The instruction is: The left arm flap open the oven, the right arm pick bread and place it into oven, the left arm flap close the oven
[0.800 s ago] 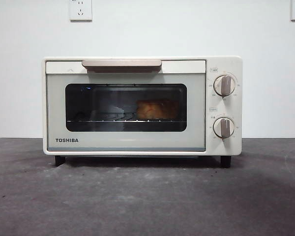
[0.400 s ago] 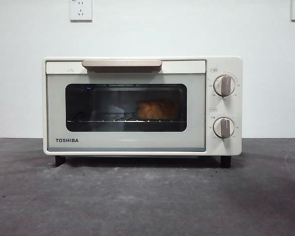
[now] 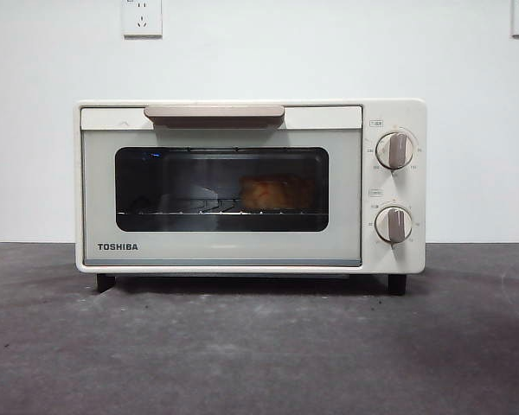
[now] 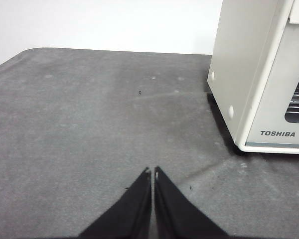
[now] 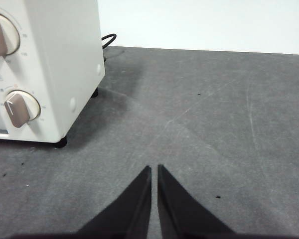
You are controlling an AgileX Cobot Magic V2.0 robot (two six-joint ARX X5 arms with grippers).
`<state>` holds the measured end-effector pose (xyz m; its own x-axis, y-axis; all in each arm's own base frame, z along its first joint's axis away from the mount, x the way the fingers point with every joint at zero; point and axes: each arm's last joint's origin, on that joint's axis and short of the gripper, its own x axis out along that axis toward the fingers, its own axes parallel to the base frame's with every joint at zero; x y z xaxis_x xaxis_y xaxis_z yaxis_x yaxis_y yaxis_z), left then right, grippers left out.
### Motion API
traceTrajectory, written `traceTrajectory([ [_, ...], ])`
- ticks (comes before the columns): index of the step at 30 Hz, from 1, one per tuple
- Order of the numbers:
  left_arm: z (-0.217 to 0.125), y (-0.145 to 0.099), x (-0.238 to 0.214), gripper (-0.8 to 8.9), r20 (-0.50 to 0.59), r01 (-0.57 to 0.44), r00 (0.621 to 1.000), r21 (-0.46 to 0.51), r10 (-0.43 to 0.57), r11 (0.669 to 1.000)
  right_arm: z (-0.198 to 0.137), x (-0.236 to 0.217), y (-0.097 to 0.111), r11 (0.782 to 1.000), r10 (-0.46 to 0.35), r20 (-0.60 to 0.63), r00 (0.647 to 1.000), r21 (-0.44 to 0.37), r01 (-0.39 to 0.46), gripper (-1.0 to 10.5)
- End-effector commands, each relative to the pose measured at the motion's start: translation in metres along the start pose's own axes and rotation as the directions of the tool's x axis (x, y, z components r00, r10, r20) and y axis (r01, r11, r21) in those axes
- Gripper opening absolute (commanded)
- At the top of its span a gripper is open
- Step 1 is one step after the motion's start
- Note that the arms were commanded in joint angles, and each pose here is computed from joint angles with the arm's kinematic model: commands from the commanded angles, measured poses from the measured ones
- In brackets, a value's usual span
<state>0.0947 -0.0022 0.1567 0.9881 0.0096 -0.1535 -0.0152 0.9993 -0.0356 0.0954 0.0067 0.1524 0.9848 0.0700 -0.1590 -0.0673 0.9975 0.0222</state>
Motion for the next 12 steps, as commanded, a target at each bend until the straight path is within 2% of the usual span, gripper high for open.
traceTrajectory([
  [1,-0.0071,0.0003,0.002,0.2,-0.024,-0.004,1.0,0.006,0.004,1.0,-0.002,0.0006,-0.0002,1.0,-0.002,-0.005,1.0,-0.008,0.002,0.2],
  [12,-0.0071,0.0003,0.002,0.21,-0.024,-0.004,1.0,0.006,0.004,1.0,-0.0004,0.0006,-0.0002,1.0,-0.003,0.012,1.0,-0.008,0.003,0.2],
])
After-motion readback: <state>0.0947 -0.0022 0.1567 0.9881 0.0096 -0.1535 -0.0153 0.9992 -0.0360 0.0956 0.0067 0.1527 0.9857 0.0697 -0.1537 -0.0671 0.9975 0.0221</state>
